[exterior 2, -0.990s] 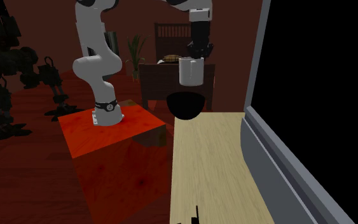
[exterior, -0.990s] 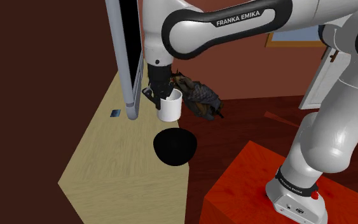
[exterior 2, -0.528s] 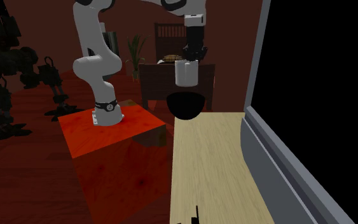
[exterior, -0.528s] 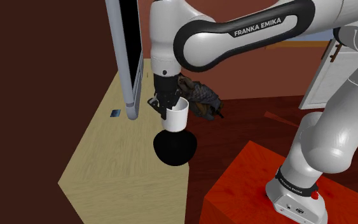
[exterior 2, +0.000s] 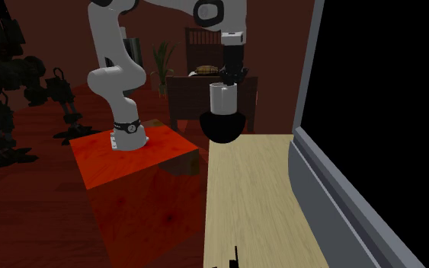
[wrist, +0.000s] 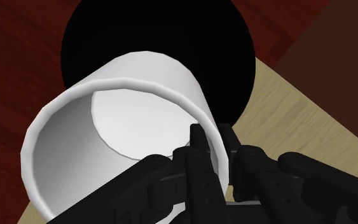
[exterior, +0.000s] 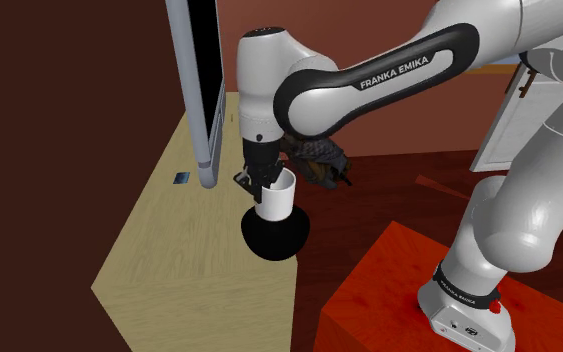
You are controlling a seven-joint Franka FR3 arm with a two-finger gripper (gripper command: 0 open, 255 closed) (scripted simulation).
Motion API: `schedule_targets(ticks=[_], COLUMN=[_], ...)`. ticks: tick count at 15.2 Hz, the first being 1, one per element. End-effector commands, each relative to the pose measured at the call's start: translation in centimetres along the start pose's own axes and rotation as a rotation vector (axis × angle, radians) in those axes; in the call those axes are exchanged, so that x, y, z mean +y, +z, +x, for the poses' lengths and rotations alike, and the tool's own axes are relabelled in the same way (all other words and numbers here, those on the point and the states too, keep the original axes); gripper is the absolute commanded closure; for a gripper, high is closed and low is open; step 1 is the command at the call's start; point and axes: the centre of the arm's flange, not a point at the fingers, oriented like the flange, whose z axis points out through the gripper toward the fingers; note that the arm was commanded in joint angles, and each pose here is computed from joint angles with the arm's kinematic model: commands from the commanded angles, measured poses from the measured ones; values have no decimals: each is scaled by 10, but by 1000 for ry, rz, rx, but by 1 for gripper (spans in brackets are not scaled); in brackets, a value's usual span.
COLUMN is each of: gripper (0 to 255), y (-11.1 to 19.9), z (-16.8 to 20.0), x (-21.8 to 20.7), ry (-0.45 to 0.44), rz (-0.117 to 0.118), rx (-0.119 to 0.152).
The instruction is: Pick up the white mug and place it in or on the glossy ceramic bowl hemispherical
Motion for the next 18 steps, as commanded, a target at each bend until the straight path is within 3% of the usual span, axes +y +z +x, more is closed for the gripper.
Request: schedule_targets(ticks=[1, 5, 13, 14, 18], gripper=[255, 255, 255, 0, 0], y=[10, 29, 29, 29, 29], z=[-1, -3, -3, -3, -3], x=[1, 0, 0, 0, 0], ry=[0, 0, 0, 0, 0], rz=[1, 1, 1, 1, 1], rx=[1, 1, 1, 1, 1])
